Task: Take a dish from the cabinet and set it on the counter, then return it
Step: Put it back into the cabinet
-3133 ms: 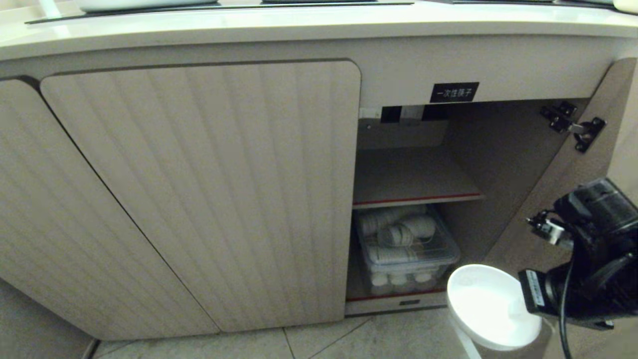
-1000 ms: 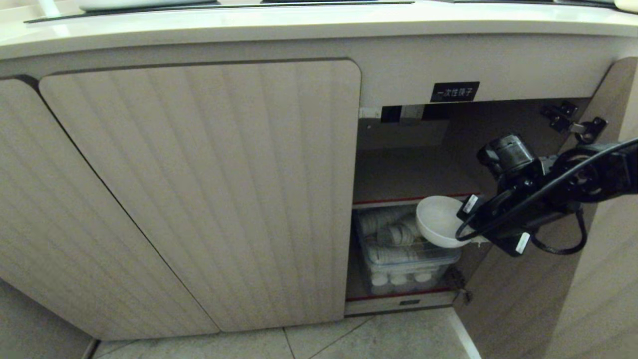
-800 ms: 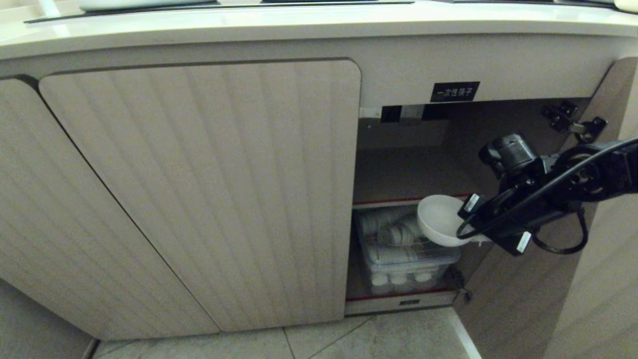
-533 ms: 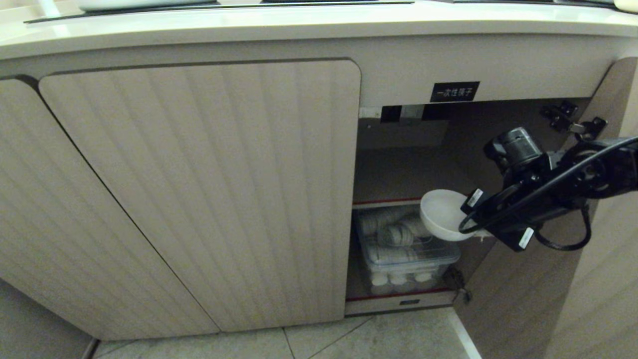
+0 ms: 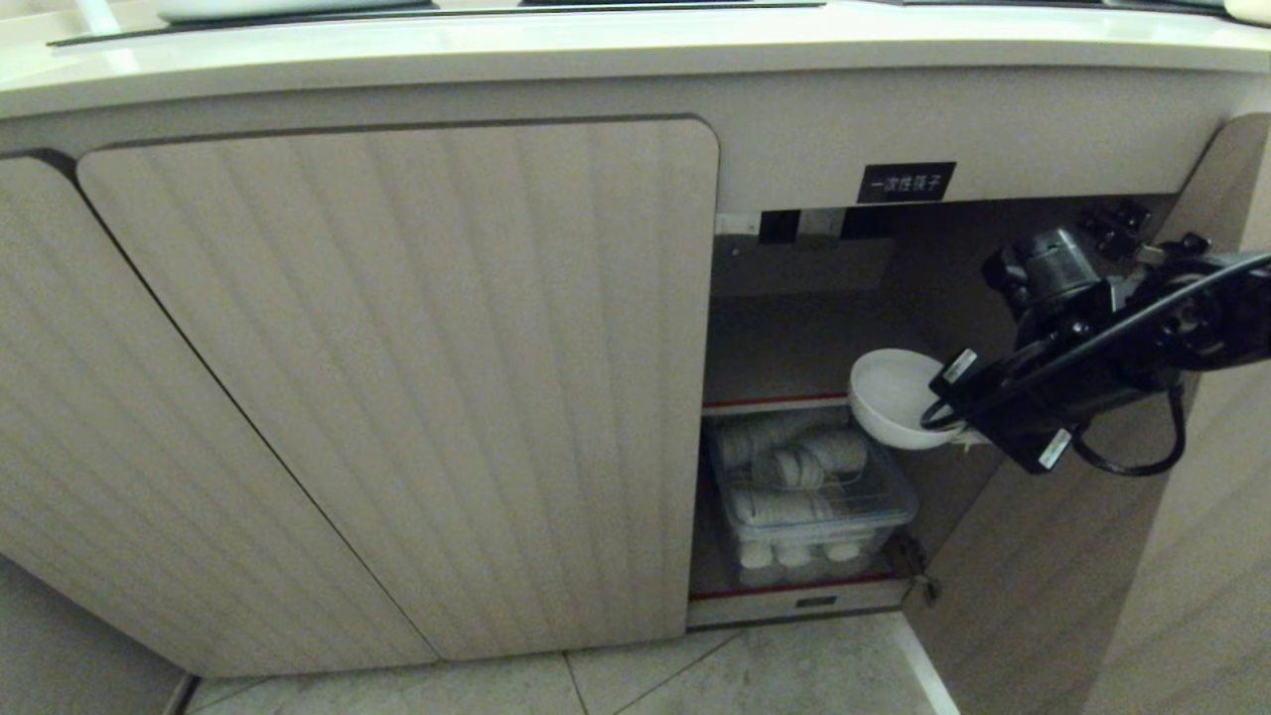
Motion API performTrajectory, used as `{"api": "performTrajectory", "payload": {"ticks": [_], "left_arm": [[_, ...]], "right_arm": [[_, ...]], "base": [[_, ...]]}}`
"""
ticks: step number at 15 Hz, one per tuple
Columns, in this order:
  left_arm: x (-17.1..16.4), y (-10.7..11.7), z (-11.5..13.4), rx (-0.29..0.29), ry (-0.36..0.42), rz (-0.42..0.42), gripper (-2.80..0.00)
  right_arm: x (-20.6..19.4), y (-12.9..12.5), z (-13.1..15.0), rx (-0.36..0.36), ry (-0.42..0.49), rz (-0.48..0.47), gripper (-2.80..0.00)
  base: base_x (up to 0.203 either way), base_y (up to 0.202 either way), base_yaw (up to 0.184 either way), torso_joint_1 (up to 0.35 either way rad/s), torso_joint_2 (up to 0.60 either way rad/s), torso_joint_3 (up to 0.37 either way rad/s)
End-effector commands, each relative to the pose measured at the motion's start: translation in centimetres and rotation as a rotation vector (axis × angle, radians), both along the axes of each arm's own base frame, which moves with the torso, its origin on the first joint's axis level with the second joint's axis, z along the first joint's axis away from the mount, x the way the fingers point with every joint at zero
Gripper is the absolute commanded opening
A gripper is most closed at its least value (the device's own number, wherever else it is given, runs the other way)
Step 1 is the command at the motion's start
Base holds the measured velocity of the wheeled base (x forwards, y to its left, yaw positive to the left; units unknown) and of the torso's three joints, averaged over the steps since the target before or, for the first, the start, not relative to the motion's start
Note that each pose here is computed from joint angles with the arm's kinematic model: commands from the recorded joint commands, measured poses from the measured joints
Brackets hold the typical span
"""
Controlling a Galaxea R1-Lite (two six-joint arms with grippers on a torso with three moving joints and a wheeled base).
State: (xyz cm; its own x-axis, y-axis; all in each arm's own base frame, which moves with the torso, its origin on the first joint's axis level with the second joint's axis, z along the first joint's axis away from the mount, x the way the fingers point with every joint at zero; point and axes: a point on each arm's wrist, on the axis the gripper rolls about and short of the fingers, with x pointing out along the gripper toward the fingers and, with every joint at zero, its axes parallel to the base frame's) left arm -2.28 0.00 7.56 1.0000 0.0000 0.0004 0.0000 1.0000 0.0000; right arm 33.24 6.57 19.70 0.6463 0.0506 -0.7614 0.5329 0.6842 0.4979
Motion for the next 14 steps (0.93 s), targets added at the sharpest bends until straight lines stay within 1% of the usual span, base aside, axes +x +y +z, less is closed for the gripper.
{"api": "performTrajectory", "payload": {"ticks": [1, 5, 7, 14], "left_arm": [[0.0, 0.0, 0.0, 0.0, -0.001, -0.002, -2.8], [0.0, 0.0, 0.0, 0.0, 0.0, 0.0, -2.8], [0.0, 0.0, 0.0, 0.0, 0.0, -0.001, -2.8], [0.0, 0.0, 0.0, 0.0, 0.0, 0.0, -2.8]], "right_arm": [[0.6, -0.1, 0.1, 0.004, -0.005, -0.01, -2.8], [2.4, -0.4, 0.6, 0.005, -0.037, -0.024, -2.8], [3.0, -0.5, 0.4, -0.001, -0.018, -0.025, -2.8], [5.3, -0.2, 0.5, -0.001, 0.001, -0.025, -2.8]], "base": [[0.0, 0.0, 0.0, 0.0, 0.0, 0.0], [0.0, 0.0, 0.0, 0.0, 0.0, 0.0], [0.0, 0.0, 0.0, 0.0, 0.0, 0.0], [0.0, 0.0, 0.0, 0.0, 0.0, 0.0]]}}
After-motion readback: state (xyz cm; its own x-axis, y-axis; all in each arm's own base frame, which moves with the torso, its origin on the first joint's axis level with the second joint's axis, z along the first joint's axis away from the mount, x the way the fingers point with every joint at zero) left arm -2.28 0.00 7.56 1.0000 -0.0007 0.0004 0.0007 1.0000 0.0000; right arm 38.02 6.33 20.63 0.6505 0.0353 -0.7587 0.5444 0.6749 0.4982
